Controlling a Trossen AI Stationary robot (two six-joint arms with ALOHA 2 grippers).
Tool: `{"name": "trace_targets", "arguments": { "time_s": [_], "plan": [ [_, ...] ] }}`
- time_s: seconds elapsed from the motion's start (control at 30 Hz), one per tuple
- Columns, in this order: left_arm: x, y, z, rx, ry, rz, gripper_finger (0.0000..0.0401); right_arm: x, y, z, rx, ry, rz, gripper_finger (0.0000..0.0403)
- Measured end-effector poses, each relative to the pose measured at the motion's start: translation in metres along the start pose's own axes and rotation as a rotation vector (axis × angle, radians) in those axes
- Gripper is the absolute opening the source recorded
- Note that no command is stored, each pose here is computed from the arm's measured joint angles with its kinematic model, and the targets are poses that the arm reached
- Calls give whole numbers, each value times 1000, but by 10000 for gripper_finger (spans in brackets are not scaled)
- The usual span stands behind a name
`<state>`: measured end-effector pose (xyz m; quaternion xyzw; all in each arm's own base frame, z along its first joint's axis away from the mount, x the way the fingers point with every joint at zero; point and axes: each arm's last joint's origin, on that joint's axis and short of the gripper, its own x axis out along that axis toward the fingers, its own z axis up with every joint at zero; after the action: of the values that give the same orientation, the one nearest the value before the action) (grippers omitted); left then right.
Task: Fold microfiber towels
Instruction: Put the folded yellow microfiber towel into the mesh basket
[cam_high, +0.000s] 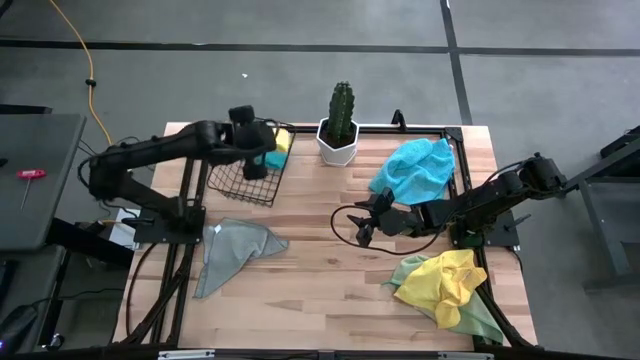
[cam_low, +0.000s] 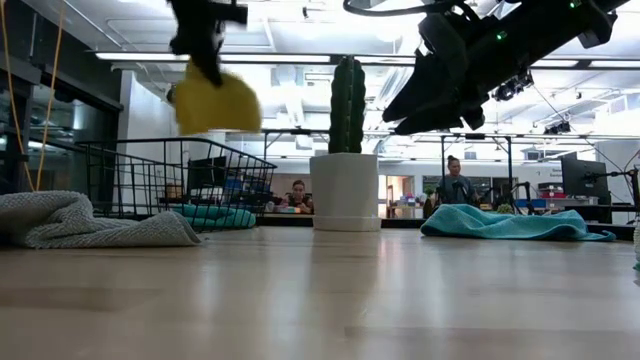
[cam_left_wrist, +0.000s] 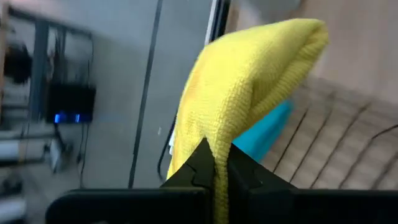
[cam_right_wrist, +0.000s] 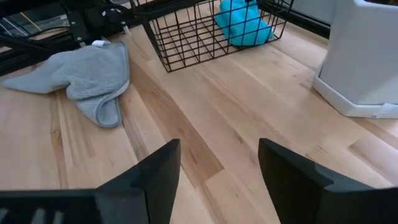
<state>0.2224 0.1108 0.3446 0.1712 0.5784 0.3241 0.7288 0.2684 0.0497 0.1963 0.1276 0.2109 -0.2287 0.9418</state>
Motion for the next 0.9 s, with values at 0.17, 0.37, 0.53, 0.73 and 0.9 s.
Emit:
{"name": "trace_targets", "arguments": {
  "time_s": [0.17,0.37,0.53,0.73,0.9],
  "plan": [
    [51,-9,-18,68,91,-7,0,0,0,0,-5,2,-1,209],
    [100,-44,-35,248,50,22,0,0,0,0,-9,4,-2,209],
    [111,-71,-56,335,67,-9,0,0,0,-1,-4,4,-2,209],
    [113,-112,-76,432,2,-56,0,0,0,-1,-4,4,-2,209],
    [113,-131,-86,490,-2,-71,0,0,0,0,-3,4,-2,209]
  ]
}}
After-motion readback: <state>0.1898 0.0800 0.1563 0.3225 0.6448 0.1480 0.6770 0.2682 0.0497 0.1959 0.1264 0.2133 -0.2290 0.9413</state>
